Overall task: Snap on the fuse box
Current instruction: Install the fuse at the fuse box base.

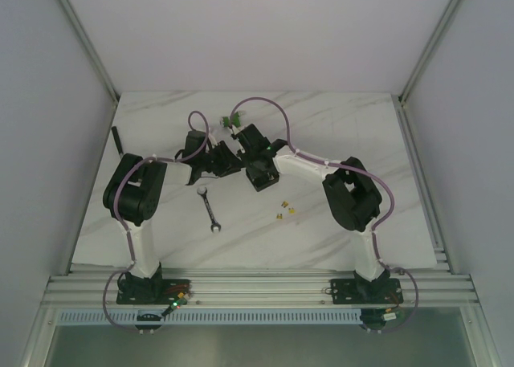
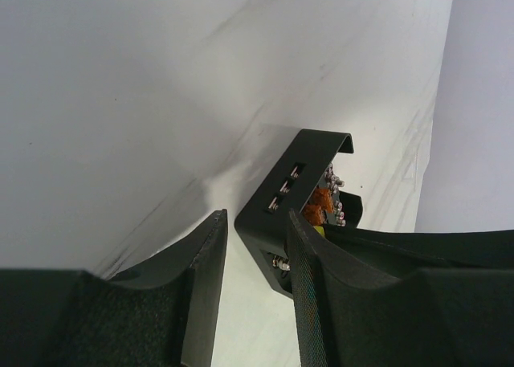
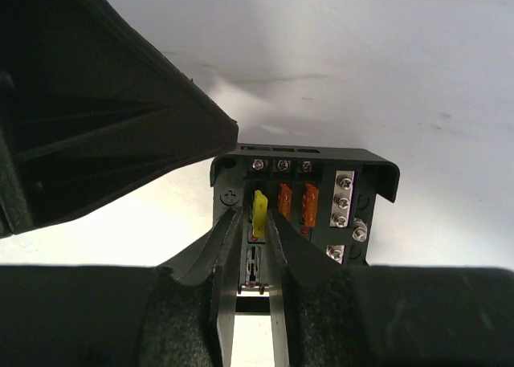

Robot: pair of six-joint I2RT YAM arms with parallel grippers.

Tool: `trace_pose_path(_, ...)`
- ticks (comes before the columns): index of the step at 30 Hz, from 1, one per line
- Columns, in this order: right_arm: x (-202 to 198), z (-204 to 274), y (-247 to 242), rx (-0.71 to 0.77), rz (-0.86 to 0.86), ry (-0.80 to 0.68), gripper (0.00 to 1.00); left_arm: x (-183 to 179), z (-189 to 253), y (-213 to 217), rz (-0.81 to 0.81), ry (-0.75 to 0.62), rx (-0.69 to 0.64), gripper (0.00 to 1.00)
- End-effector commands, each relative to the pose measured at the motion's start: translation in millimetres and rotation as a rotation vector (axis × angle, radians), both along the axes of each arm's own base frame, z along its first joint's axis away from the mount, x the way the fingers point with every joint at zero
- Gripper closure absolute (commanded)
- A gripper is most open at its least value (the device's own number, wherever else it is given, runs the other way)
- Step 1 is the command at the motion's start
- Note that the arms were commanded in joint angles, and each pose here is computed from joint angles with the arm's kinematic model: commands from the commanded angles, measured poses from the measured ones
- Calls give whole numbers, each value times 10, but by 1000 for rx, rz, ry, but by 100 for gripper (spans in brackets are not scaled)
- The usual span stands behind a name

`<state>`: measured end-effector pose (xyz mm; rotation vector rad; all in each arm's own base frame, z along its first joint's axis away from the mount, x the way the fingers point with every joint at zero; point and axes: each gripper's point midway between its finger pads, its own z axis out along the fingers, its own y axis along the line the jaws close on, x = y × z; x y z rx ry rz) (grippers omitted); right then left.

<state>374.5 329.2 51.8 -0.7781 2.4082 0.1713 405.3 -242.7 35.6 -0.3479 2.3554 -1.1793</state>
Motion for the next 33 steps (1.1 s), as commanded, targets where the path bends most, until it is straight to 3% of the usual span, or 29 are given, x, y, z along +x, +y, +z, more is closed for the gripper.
trace_pose_path(1,13,113,-30,1,-14,-35,75,39,35,-19,-10,0,-15,55)
trace_pose_path(13,20,181,-40,4,-20,-52,70,43,35,-27,-11,1,-22,55)
trace_pose_path(33,85,201,-77,-17,-41,-80,72,36,49,-66,-25,0,-39,55)
